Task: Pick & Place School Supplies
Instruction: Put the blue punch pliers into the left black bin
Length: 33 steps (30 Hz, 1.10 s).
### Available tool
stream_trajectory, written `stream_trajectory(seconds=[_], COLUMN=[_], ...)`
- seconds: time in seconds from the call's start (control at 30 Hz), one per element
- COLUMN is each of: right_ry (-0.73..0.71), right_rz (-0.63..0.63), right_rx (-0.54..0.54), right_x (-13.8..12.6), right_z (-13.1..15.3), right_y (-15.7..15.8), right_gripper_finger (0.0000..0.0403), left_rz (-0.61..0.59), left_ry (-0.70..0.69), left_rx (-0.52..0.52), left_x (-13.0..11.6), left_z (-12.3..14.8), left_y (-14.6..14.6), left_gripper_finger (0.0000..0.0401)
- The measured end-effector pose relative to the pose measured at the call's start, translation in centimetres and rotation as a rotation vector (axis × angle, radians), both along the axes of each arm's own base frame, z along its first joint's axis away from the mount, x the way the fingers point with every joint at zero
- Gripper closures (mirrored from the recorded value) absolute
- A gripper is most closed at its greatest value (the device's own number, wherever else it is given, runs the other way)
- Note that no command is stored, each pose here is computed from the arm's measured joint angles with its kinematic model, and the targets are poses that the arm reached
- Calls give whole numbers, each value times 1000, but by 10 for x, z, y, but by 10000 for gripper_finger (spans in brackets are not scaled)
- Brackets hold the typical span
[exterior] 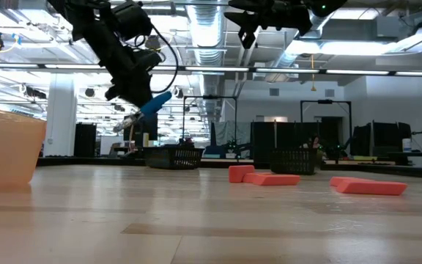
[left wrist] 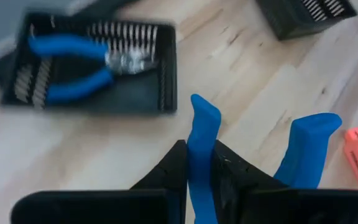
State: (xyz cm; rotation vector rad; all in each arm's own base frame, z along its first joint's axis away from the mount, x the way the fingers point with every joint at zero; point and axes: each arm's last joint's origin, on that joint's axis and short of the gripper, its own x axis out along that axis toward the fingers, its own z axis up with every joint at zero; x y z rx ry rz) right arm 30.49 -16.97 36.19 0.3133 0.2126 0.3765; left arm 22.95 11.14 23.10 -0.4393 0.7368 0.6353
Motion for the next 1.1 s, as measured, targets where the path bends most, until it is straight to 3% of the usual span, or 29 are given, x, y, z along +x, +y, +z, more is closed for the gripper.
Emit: stream_trajectory(seconds=[0.63, 0.87, 1.1], right_ry=[40, 38, -9], right_rz=[-71, -122, -165], right_rx=[95, 121, 155], right_x=[2, 3, 3], right_z=[1, 3, 10], right_y=[0, -2, -5], right_gripper_finger=[287, 287, 287], left_rz=[-225, -329, -464], left_ry=[66, 58, 125], left_rx=[400, 480, 486], left_x=[-19, -11, 8], left_z=[54, 51, 20], left_y=[63, 72, 86], left_gripper_finger=[368, 368, 368])
